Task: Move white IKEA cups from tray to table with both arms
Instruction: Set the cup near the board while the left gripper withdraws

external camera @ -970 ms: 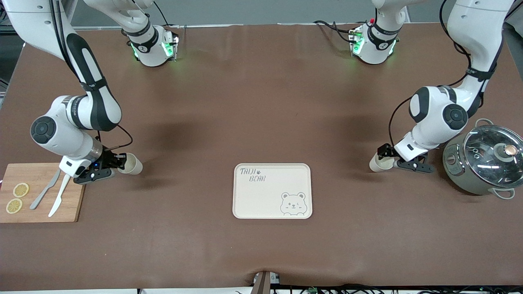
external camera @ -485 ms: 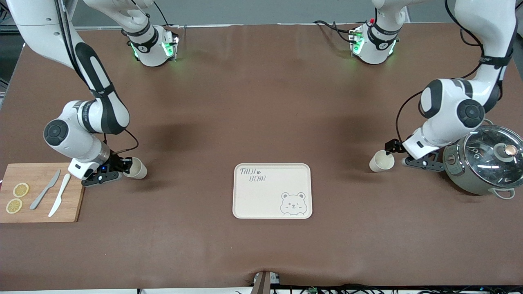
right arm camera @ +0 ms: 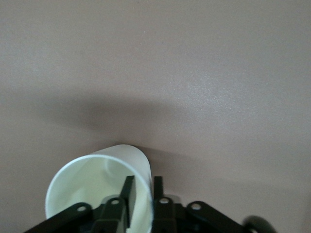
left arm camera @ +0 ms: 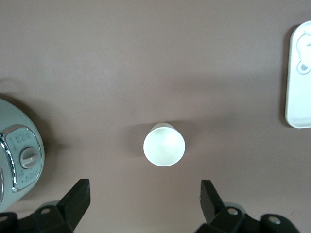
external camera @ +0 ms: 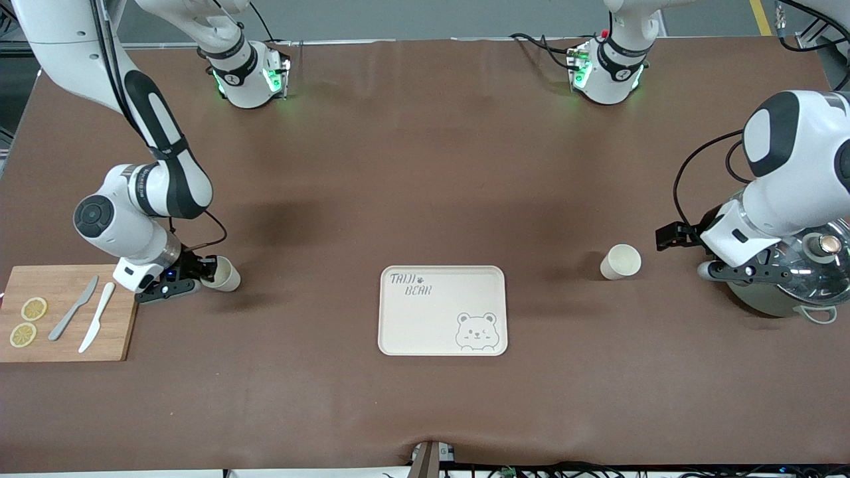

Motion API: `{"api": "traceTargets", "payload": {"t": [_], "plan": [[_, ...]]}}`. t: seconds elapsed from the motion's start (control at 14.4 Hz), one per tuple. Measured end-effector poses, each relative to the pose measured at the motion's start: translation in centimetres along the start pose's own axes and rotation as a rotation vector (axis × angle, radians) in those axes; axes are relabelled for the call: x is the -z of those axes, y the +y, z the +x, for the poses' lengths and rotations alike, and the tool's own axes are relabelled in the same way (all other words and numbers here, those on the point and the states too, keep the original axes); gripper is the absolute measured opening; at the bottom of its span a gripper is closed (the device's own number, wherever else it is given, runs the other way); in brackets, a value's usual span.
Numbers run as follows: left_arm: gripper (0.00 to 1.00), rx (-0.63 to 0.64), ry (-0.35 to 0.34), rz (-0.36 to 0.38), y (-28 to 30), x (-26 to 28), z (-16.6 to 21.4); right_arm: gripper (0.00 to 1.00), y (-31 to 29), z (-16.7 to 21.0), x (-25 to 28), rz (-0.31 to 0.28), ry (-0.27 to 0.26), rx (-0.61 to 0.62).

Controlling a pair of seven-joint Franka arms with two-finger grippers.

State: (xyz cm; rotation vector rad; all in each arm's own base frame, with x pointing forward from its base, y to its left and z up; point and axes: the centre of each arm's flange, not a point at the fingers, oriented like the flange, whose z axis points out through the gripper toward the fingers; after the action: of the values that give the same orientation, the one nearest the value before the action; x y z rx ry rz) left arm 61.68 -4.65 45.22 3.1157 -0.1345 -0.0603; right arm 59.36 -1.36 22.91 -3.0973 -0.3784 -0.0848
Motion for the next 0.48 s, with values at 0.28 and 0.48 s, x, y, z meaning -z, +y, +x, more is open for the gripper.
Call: {"api": "traceTargets", "payload": {"t": [0.28,0.48], "plan": [[1.00,0.000,0.010,-0.008,2.4,3.4,0.3,0.67,0.5,2.7,3.7,0.025,-0.057,0.004],[1.00,-0.004,-0.014,-0.005,2.8,6.2,-0.1,0.96,1.4,6.2,13.6,0.064,-0.149,0.010]]}}
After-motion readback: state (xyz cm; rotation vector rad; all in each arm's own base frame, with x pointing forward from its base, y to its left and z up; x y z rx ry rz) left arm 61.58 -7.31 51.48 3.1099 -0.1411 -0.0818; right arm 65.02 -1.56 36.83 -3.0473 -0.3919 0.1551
